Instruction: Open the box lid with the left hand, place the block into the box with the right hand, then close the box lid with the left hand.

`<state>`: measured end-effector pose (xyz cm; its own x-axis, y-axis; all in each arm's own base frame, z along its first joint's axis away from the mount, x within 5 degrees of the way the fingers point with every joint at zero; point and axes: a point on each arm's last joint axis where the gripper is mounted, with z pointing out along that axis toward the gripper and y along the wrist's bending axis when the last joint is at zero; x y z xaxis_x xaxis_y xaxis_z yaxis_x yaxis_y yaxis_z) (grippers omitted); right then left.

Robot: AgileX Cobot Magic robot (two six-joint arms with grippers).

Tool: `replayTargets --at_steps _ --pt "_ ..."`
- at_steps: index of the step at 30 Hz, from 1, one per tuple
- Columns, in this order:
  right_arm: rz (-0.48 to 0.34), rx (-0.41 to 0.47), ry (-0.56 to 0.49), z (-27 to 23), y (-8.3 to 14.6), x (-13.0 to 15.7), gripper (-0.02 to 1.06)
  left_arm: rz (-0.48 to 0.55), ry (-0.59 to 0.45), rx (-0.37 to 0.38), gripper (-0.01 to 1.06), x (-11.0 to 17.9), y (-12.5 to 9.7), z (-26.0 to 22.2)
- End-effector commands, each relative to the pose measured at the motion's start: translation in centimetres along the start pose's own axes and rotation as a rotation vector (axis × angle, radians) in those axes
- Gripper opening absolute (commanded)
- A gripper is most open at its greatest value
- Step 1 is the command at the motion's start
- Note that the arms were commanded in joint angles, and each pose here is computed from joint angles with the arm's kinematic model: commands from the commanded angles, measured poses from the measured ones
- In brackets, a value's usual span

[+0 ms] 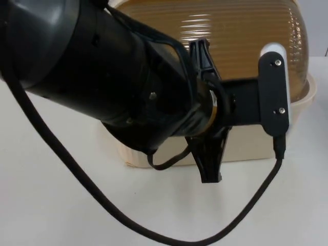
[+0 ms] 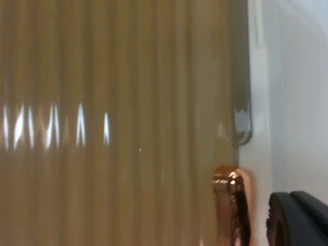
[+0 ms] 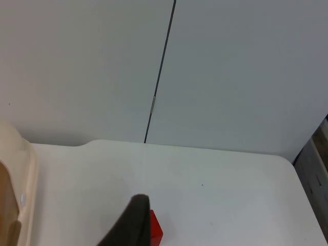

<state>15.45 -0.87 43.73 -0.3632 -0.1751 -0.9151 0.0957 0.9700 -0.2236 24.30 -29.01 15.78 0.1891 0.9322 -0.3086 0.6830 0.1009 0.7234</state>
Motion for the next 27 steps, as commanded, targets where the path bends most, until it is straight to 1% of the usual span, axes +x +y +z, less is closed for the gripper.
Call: replayTargets --at_steps 1,3,9,16,19,21,26,27 --pt "0.005 0.007 -0.012 -0.3 -0.2 -0.2 1.05 -0.002 0.018 -0.036 0.0 0.1 0.5 0.0" --pt "0.005 0.007 -0.012 -0.3 -0.2 -0.2 1.05 -0.002 0.04 -0.065 0.0 0.3 0.8 -0.1" --pt "0.005 0.007 -0.012 -0.3 -0.2 -0.2 1.05 -0.002 0.058 -0.087 0.0 0.4 1.0 -0.1" --pt "0.009 0.007 -0.013 -0.3 -0.2 -0.2 1.05 -0.005 0.103 -0.153 0.0 0.8 1.6 -0.2" --pt "0.009 0.007 -0.013 -0.3 -0.2 -0.2 1.05 -0.017 0.113 -0.201 0.0 0.5 2.5 -0.3" --pt "0.009 0.007 -0.013 -0.3 -0.2 -0.2 1.05 -0.016 0.111 -0.211 0.0 0.3 2.8 -0.3" --pt "0.009 0.007 -0.01 -0.3 -0.2 -0.1 1.05 0.021 0.088 -0.262 0.0 -1.0 4.8 -0.5" --pt "0.009 0.007 -0.01 -0.3 -0.2 -0.1 1.05 0.021 0.088 -0.262 0.0 -1.0 4.8 -0.5"
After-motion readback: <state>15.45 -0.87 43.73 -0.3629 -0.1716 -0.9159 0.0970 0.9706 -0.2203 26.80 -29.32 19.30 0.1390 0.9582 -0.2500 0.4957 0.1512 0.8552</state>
